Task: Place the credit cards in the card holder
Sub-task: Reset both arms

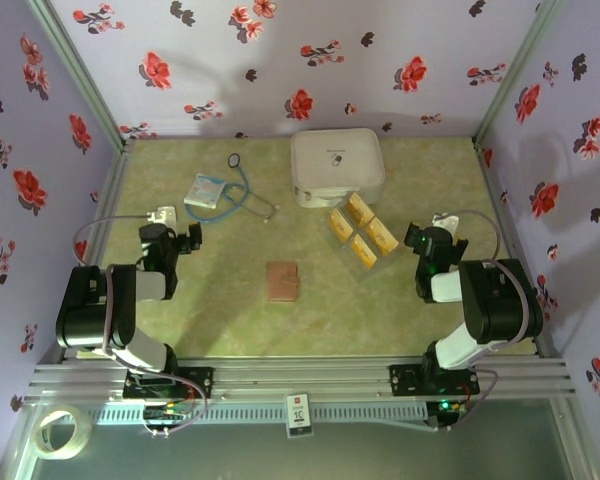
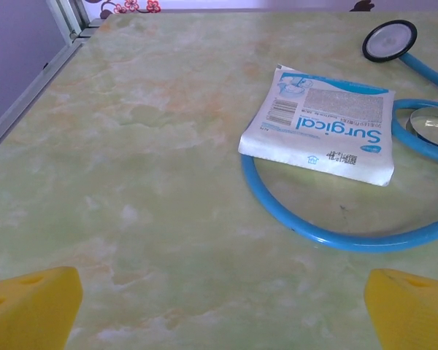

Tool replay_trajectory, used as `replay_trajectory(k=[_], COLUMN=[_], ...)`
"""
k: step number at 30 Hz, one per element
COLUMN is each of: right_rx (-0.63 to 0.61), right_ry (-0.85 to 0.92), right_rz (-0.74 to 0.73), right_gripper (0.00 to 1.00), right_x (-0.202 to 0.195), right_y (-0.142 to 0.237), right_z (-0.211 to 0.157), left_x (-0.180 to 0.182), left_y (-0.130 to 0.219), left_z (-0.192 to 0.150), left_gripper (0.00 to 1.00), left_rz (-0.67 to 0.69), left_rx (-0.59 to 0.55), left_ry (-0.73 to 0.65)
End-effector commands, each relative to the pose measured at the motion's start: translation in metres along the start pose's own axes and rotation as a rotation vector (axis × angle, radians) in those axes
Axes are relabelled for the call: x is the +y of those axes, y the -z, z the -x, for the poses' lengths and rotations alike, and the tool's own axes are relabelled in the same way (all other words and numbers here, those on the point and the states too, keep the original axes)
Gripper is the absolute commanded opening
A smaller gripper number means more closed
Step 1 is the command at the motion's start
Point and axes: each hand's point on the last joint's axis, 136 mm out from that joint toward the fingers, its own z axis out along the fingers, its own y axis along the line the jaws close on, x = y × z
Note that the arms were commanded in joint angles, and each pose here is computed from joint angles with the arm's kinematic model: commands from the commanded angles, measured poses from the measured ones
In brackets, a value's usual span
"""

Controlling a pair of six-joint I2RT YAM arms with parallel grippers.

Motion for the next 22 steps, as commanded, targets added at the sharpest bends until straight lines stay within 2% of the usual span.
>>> replay_trajectory(k=[1,22], right_rx=[-0.067,-0.061], right_ry=[-0.037,-0.029], right_rz=[0.016,0.048], right_gripper=[0.99,0.99], right_x=[0.0034,0.0076], right_y=[-0.0041,-0.0034], right_z=[0.0243,0.0239], left_x=[0.0001,0.0001], left_y=[-0.0014,-0.001], left_z=[0.0143,0.0145], left_gripper=[1.0,1.0], left_rz=[0.007,0.007], left_rx=[-0.051,-0.052], left_ry=[-0.017,-0.017])
